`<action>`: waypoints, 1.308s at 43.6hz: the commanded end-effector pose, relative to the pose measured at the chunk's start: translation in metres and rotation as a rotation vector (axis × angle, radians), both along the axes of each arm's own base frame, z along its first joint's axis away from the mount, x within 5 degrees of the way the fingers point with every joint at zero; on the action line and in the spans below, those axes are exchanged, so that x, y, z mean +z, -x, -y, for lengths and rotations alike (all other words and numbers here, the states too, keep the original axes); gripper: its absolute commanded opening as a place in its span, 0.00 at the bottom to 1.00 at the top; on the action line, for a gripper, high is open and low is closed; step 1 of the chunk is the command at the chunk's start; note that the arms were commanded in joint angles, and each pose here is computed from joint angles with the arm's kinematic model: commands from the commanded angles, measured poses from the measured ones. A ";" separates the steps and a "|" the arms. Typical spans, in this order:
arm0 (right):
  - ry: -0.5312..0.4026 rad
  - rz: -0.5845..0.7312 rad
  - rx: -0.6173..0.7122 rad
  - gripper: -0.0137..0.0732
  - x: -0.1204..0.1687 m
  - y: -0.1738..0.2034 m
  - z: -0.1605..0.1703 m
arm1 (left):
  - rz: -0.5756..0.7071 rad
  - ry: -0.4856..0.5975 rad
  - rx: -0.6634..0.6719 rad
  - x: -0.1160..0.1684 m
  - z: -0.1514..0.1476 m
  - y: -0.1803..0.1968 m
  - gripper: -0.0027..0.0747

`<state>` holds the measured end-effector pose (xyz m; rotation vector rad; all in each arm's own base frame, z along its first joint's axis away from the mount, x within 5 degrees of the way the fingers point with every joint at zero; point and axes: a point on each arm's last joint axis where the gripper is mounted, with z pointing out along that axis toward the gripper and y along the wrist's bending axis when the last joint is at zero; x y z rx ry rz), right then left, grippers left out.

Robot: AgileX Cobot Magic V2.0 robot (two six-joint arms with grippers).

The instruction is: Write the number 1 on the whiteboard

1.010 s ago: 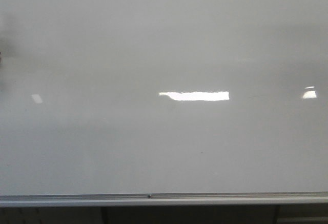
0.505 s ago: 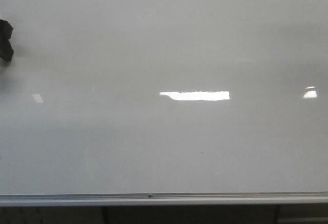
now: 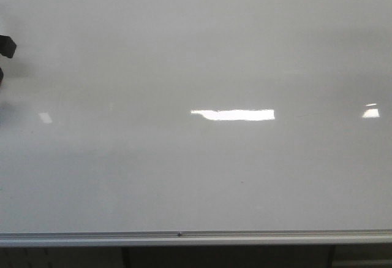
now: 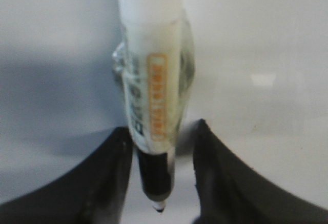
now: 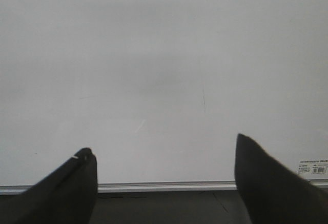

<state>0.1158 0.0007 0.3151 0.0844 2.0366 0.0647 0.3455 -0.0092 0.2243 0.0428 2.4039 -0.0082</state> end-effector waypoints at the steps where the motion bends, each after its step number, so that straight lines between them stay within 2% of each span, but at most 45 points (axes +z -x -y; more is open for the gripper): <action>1: 0.018 0.099 -0.003 0.82 0.014 -0.004 0.001 | 0.081 0.014 -0.004 0.018 0.004 -0.003 0.24; 12: 0.018 0.099 -0.003 0.82 0.014 -0.004 0.001 | 0.075 0.012 -0.005 0.022 0.004 0.000 0.02; 22: 0.008 0.079 -0.001 0.82 0.018 -0.003 0.000 | 0.074 -0.082 -0.073 0.059 0.006 0.029 0.01; 32: 0.035 -0.083 0.088 0.82 0.034 -0.008 -0.005 | 0.035 -0.199 -0.264 0.106 0.028 0.076 0.01; 37: 0.021 -0.185 0.238 0.82 0.041 -0.016 -0.017 | -0.010 -0.240 -0.396 0.126 0.047 0.099 0.01; 45: -0.007 -0.264 0.533 0.82 0.052 -0.030 -0.038 | -0.152 -0.283 -0.689 0.131 0.081 0.126 0.01; 51: 0.053 -0.216 0.814 0.82 0.063 -0.036 -0.061 | -0.165 -0.302 -0.944 0.129 0.109 0.144 0.01; 57: 0.141 -0.180 1.018 0.82 0.069 -0.041 -0.087 | -0.143 -0.320 -1.085 0.129 0.131 0.158 0.01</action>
